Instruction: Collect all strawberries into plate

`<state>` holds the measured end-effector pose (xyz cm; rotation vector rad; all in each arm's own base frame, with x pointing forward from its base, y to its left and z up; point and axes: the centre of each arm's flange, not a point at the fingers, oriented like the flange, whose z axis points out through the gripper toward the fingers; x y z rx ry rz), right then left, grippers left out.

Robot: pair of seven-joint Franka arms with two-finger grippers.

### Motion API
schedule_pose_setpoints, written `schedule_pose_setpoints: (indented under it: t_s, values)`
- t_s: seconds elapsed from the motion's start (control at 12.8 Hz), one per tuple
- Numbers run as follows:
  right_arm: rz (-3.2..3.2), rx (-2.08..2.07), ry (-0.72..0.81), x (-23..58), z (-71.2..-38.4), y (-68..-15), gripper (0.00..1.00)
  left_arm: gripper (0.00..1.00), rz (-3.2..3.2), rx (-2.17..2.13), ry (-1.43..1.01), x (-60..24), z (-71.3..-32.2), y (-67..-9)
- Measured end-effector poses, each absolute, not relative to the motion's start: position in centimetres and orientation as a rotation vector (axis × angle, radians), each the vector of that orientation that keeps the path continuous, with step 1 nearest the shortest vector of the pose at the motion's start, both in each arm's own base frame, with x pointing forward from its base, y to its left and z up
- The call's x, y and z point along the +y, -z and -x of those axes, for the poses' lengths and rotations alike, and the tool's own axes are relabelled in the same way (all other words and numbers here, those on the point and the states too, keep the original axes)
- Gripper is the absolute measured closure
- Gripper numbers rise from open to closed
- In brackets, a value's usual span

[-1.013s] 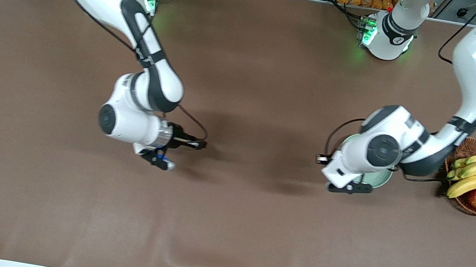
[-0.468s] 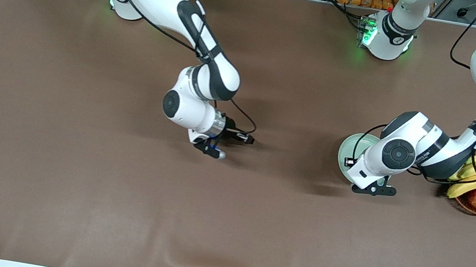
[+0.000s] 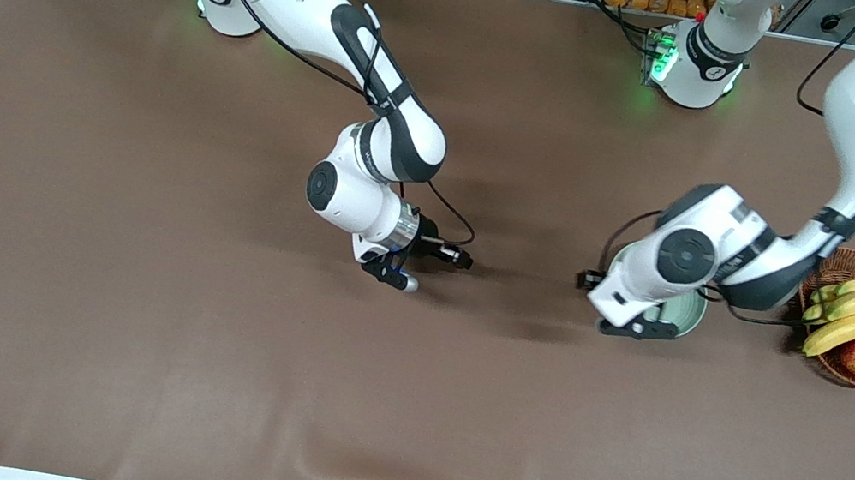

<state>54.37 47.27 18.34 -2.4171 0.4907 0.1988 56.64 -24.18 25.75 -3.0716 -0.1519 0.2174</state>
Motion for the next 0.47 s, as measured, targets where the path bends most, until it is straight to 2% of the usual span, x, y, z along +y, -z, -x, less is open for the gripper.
schedule_pose_setpoints:
  t_s: [0.31,0.39,0.47]
  values:
    - [2.413,0.587,-0.173,42.3,-57.6,-17.8,0.08,0.00,3.127,-0.247,-0.172,-33.5,-54.9,-27.4]
    - [2.403,0.614,-0.181,40.4,-58.7,-18.0,0.00,0.00,3.142,-0.266,-0.162,-34.7,-55.0,-27.1]
    - [2.390,0.638,-0.205,38.3,-59.8,-18.5,0.00,0.00,3.164,-0.275,-0.147,-35.7,-55.2,-26.5]
